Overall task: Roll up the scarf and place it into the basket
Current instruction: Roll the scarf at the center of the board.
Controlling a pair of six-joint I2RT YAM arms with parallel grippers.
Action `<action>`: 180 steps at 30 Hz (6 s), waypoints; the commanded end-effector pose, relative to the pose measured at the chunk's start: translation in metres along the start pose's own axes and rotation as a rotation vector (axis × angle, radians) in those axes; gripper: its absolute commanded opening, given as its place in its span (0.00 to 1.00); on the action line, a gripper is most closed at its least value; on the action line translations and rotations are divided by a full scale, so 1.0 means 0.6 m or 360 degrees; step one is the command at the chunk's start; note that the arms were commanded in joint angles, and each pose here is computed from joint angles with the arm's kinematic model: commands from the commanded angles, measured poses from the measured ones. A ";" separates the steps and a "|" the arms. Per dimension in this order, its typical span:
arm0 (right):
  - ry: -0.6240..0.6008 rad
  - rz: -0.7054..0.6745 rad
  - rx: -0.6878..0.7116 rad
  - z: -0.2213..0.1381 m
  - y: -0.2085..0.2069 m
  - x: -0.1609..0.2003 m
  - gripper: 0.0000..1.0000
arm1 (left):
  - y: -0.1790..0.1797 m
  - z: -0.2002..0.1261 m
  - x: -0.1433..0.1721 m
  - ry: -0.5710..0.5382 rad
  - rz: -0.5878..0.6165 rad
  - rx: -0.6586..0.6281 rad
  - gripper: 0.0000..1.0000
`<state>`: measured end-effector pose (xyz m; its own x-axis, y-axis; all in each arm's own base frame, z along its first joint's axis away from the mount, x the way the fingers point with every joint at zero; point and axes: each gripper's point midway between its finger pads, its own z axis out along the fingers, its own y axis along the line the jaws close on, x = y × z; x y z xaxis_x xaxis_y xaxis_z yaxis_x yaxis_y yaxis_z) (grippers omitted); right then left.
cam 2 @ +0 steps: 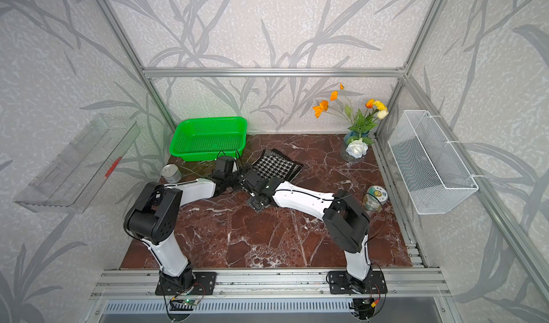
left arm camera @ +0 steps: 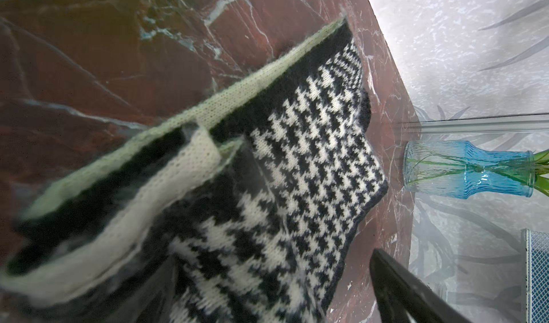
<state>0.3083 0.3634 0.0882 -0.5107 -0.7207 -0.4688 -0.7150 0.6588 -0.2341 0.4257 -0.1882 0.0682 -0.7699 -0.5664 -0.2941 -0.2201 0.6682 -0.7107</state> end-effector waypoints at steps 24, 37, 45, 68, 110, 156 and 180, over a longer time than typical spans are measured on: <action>0.0330 -0.0023 0.0060 0.115 -0.012 0.085 0.02 | 0.026 -0.023 0.023 0.0154 -0.0182 0.0015 0.99; 0.0159 0.0387 -0.1128 -0.054 0.130 0.000 0.02 | 0.067 -0.162 -0.048 -0.0135 -0.0127 -0.0125 0.99; 0.0011 0.0740 -0.1598 -0.108 0.118 -0.033 0.03 | 0.078 -0.203 -0.064 -0.0267 -0.0095 -0.0137 0.99; 0.0005 0.1576 -0.1868 0.089 0.005 0.022 0.10 | -0.014 -0.177 -0.053 -0.0198 0.0158 0.0189 1.00; -0.0200 0.0296 0.0110 -0.072 -0.008 -0.047 0.79 | 0.015 0.058 -0.001 0.0077 0.0001 0.0036 1.00; 0.0374 0.0398 0.0373 0.122 -0.009 0.094 0.24 | -0.001 0.037 -0.001 0.0090 -0.0045 0.0132 0.99; 0.0001 0.1009 -0.1091 -0.025 0.113 -0.012 0.02 | 0.042 -0.123 -0.092 -0.0220 -0.0065 0.0012 1.00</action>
<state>0.2574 0.3992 0.0573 -0.8785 -0.3293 -0.3460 -0.4664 0.7478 0.4725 0.4297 -0.1119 0.1062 -0.6763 -0.6728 -0.3001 -0.2532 0.5948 -0.7630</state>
